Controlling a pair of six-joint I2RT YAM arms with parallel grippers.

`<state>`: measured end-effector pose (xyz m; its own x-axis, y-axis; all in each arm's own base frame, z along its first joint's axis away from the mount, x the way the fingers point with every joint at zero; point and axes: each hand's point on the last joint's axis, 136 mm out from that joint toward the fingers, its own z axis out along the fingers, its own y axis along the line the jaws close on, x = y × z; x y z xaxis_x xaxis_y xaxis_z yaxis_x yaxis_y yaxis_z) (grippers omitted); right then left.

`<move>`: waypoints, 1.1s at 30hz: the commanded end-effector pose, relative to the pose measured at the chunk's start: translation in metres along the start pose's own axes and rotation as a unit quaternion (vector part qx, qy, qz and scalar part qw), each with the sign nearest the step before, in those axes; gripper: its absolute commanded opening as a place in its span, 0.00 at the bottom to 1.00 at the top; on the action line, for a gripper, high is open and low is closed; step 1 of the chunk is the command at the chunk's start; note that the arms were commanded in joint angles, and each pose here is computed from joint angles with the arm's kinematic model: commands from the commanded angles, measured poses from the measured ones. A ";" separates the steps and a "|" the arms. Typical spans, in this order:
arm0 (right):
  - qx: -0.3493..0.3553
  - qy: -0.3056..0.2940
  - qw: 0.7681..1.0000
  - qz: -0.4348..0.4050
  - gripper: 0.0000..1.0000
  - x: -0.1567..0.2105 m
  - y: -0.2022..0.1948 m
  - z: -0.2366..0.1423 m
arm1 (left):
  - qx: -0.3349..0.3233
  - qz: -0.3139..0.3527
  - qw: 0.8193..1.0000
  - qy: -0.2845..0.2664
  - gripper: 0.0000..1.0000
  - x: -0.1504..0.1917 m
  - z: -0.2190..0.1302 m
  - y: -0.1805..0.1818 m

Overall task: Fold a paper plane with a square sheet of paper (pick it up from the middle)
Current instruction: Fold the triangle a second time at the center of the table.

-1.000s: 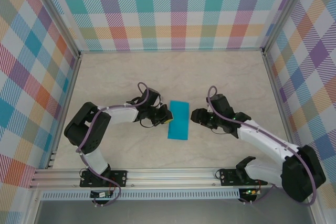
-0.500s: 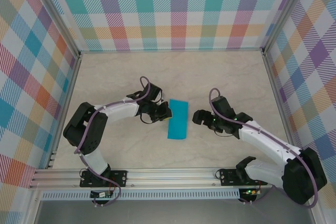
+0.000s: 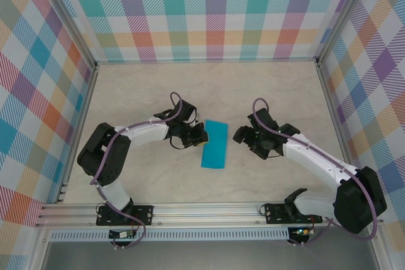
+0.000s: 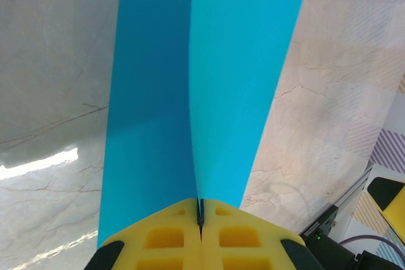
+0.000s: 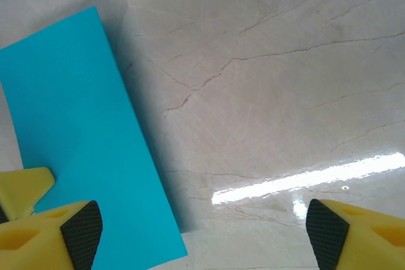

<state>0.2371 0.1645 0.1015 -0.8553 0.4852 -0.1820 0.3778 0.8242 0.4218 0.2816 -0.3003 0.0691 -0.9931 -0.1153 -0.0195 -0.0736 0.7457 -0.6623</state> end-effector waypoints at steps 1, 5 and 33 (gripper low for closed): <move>0.004 -0.006 1.000 -0.002 0.87 -0.005 0.006 -0.009 | 0.001 0.005 1.000 0.013 0.00 0.001 0.002 -0.006; 0.006 0.001 1.000 -0.028 0.87 -0.005 0.010 -0.006 | -0.002 0.006 1.000 0.013 0.00 0.000 0.001 -0.007; -0.063 -0.023 0.887 -0.457 0.76 0.110 0.083 0.008 | -0.011 -0.007 1.000 0.013 0.00 0.002 0.002 -0.001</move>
<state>0.1585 0.2796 0.0903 -0.8441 -0.3451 -0.4103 -0.4765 0.8337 0.2792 0.2810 -0.2982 0.0626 -0.9930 -0.1179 0.0085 -0.0965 0.7666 -0.6348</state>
